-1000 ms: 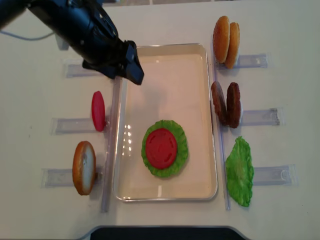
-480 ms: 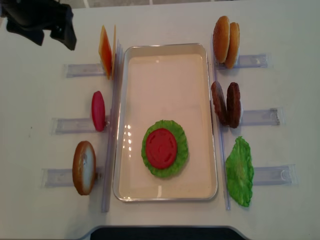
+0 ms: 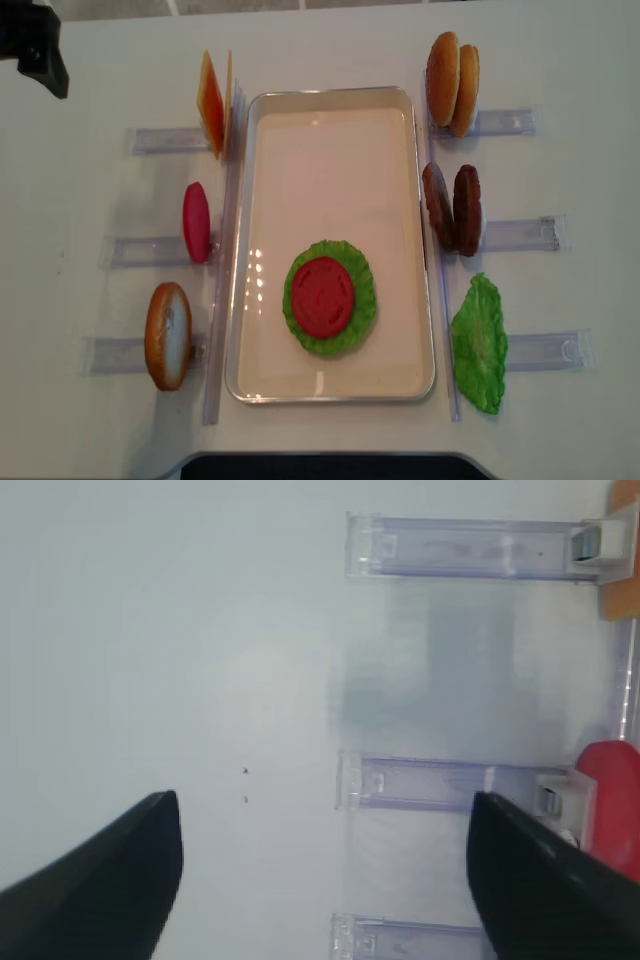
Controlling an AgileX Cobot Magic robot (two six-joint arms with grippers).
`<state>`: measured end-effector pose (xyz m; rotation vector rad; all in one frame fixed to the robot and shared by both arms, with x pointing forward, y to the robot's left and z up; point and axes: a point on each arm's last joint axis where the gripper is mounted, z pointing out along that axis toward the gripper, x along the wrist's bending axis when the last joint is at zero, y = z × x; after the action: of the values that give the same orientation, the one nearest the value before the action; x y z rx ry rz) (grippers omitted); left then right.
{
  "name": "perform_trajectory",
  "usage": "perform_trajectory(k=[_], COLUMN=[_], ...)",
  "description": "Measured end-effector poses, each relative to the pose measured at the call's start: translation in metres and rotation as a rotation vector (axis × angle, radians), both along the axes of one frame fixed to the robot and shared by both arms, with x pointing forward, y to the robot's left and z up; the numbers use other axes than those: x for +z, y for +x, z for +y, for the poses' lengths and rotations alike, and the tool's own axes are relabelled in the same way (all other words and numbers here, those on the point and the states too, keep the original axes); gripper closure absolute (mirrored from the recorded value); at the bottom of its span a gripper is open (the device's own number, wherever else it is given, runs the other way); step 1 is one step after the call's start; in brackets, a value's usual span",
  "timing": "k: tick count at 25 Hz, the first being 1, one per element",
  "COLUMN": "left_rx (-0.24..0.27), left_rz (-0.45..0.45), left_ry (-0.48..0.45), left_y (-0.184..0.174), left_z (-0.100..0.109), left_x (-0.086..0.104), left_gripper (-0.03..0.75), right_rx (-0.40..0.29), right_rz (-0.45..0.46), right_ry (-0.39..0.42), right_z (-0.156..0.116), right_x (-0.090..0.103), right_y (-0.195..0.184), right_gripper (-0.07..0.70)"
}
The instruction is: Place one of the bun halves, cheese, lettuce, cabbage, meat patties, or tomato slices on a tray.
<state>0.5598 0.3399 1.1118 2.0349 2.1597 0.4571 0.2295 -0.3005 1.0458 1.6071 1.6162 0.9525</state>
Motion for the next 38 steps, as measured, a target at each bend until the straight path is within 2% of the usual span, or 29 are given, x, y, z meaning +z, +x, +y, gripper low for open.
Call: perform_trajectory(k=[5, 14, 20, 24, 28, 34, 38], left_rx=[0.004, 0.027, 0.044, 0.045, 0.04, 0.037, 0.034], left_rz=[0.046, 0.206, 0.203, 0.156, 0.053, -0.082, -0.254], left_ry=[0.007, -0.014, -0.017, -0.015, -0.008, -0.001, -0.004], left_y=[-0.012, -0.073, -0.13, -0.169, -0.201, -0.243, -0.261], left_z=[0.001, -0.005, -0.011, -0.015, -0.018, -0.022, -0.025], left_x=[-0.011, -0.054, -0.062, -0.065, -0.07, -0.085, -0.08], left_gripper=[0.024, 0.024, 0.081, 0.141, 0.192, 0.211, 0.213], right_rx=[0.0, 0.0, 0.0, 0.0, 0.0, 0.0, 0.0], right_rz=[0.0, 0.0, 0.0, 0.0, 0.0, 0.0, 0.0], right_ry=[0.0, 0.0, 0.0, 0.0, 0.0, 0.0, 0.0], right_z=[0.0, 0.0, 0.0, 0.0, 0.0, 0.0, 0.0], right_x=[0.0, 0.0, 0.0, 0.0, 0.0, 0.0, 0.0], right_y=[0.0, 0.0, 0.0, 0.0, 0.0, 0.0, 0.0], right_gripper=[0.122, 0.122, 0.122, 0.122, 0.122, 0.122, 0.122])
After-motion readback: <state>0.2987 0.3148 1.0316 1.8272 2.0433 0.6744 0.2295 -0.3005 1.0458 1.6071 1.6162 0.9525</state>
